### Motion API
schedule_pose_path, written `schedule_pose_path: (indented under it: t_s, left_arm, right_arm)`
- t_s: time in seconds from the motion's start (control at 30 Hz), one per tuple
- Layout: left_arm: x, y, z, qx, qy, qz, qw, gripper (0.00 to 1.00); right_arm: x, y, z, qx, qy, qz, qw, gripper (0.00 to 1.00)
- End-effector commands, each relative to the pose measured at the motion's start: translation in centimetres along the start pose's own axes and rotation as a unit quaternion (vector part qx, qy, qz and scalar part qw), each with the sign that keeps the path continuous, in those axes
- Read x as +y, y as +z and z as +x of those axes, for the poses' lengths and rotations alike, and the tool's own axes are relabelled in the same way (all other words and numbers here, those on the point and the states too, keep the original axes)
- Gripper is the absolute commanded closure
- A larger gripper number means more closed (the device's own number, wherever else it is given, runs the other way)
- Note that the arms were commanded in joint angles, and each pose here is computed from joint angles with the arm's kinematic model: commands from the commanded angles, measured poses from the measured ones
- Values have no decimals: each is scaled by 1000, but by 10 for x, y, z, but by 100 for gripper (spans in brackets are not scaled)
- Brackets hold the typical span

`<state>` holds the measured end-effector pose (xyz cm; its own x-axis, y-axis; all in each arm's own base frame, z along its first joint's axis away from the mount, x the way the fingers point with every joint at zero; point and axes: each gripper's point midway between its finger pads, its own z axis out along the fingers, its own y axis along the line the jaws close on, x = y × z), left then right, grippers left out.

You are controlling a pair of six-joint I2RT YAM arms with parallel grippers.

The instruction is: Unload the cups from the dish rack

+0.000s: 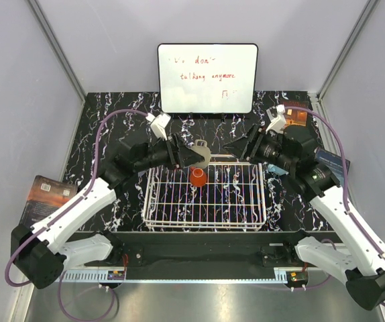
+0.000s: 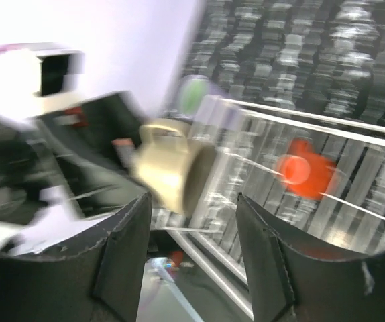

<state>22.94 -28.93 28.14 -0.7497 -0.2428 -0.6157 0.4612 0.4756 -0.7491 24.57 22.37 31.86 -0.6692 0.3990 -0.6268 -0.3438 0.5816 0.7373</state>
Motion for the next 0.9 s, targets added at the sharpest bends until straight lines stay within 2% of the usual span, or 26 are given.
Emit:
schedule_pose_path:
  t_s: [0.0,0.03,0.2,0.3,0.33,0.43,0.7,0.87]
  left_arm:
    - [-76,-20,-22,-33,15,190,981,100]
    - [-77,-20,-21,-32,12,198,980,100]
    - [-85,-19,-22,-29,8,225,974,100]
    - [-87,-18,-24,-26,10,229,973,100]
    - [-87,-17,-23,-24,10,229,973,100]
    - [-88,-16,-23,-21,7,235,972,100]
    - [-82,-11,-18,-9,-2,236,972,100]
    - [-81,-8,-16,-6,-7,240,971,100]
  right_arm:
    - [57,-9,-2,9,31,-146,989,36]
    - [72,-13,-4,12,44,-186,982,34]
    - [73,-10,8,34,78,-218,972,31]
    - [73,-12,9,35,81,-225,970,36]
    - [76,-13,9,34,78,-230,969,42]
    - [80,-13,6,30,72,-240,968,48]
    - [87,-5,5,46,77,-269,959,52]
    - [90,1,8,67,97,-293,949,63]
